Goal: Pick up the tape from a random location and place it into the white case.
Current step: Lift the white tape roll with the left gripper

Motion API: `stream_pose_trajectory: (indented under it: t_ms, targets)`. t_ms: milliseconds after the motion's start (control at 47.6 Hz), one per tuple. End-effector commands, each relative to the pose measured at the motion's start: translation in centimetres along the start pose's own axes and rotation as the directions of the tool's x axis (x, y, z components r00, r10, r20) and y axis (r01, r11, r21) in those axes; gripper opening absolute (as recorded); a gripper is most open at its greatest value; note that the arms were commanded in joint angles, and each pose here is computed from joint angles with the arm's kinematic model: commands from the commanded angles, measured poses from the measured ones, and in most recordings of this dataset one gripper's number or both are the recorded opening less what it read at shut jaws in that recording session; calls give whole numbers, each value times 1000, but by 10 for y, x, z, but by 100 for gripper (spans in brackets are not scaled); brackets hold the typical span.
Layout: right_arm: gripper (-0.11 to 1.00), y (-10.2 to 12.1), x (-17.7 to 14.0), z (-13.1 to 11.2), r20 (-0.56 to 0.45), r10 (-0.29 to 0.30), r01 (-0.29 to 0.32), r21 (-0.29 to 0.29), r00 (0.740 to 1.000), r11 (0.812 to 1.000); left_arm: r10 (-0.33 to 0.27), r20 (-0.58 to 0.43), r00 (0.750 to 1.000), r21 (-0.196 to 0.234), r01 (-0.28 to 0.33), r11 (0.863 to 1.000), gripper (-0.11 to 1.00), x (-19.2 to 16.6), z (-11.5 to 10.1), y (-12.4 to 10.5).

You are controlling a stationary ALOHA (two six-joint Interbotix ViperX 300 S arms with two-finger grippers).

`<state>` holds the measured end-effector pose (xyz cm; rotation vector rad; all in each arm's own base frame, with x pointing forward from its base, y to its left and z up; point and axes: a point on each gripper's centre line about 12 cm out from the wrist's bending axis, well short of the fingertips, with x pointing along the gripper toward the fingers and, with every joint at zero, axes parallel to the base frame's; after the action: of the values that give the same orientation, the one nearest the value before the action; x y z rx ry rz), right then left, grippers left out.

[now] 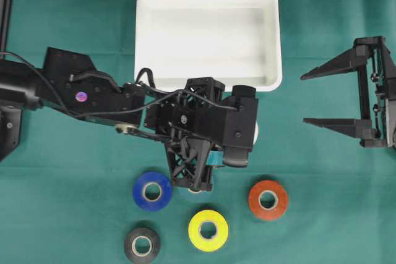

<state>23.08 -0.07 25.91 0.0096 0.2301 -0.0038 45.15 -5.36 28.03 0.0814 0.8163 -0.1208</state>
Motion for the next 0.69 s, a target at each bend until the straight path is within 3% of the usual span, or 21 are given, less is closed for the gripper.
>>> stream_pose_trajectory:
  t_ms: [0,672]
  targets:
    - [90,0,1,7,20,-1,1,0,1000,1000,5,84,996,7,-6,1000,25,-31,21,1]
    - [90,0,1,7,18,-1,1,0,1000,1000,6,90,996,5,-6,1000,26,-34,21,2]
